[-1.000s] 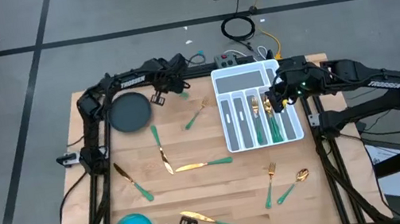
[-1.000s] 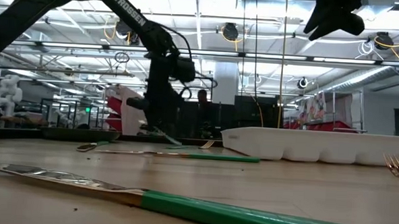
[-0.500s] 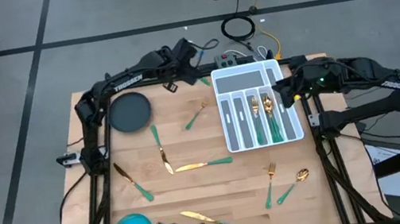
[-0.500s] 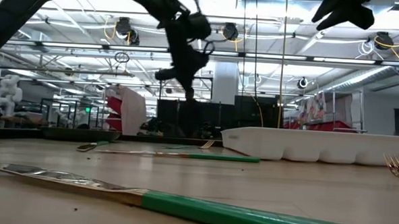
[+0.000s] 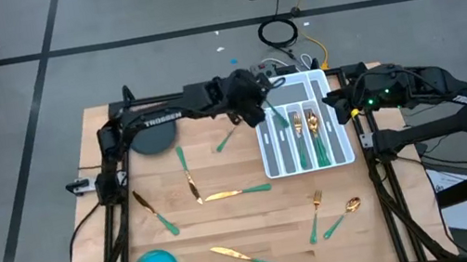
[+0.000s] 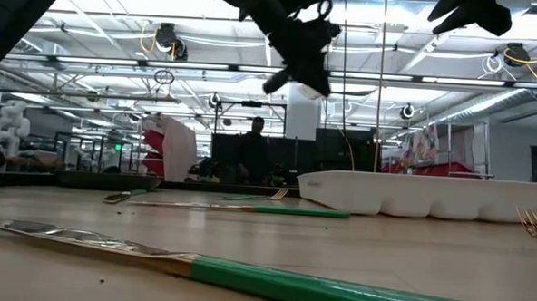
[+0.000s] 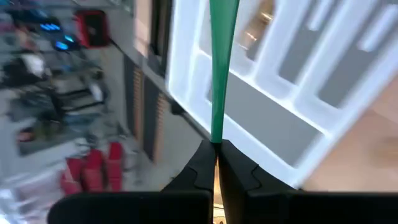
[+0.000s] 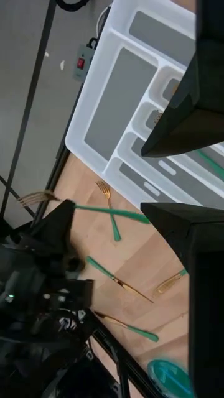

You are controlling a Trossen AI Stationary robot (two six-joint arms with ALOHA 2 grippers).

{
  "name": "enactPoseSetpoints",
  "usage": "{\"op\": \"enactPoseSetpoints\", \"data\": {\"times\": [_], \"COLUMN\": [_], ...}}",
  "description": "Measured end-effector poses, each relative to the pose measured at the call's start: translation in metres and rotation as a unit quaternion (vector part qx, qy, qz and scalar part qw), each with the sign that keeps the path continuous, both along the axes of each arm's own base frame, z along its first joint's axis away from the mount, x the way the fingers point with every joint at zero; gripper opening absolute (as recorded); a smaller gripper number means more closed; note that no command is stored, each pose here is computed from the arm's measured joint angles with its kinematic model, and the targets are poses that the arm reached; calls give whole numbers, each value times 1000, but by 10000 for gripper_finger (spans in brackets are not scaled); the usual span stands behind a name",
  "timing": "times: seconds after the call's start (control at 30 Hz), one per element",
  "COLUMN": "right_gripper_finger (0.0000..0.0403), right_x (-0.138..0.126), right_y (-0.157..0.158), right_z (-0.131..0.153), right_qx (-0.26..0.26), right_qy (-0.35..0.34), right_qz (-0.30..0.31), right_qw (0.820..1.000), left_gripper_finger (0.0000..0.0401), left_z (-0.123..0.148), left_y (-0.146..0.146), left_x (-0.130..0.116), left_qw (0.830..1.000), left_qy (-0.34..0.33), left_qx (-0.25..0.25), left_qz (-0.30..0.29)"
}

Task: Sort silverware
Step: Put the green fork into the white silverware organizer

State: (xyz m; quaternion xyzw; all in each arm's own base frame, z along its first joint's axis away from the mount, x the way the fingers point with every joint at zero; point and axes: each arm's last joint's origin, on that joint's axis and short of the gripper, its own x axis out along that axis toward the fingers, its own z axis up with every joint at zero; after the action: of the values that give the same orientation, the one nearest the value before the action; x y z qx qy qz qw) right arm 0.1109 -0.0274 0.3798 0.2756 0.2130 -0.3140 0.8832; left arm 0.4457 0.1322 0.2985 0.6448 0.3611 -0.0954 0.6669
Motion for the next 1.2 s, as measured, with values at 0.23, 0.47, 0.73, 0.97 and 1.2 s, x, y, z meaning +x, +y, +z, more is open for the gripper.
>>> {"op": "enactPoseSetpoints", "data": {"times": [0.23,0.47,0.73,0.97,1.2], "right_gripper_finger": [120,120,120,120,120], "right_x": [1,1,1,1,1], "right_y": [0,0,0,0,0], "right_z": [0,0,0,0,0], "right_qx": [6,13,11,6,-7], "right_qy": [-1,-5,-4,0,7], "right_qz": [-1,-6,-4,0,9], "right_qw": [1000,1000,1000,1000,1000], "left_gripper_finger": [7,7,7,7,7], "left_z": [-40,-56,-60,-80,-87], "left_y": [-1,-8,-8,-16,-23], "left_x": [23,49,86,95,91], "left_qw": [998,993,990,989,984], "left_qy": [27,38,-15,11,47], "left_qx": [30,64,53,36,6], "left_qz": [-45,-89,-126,-145,-169]}}
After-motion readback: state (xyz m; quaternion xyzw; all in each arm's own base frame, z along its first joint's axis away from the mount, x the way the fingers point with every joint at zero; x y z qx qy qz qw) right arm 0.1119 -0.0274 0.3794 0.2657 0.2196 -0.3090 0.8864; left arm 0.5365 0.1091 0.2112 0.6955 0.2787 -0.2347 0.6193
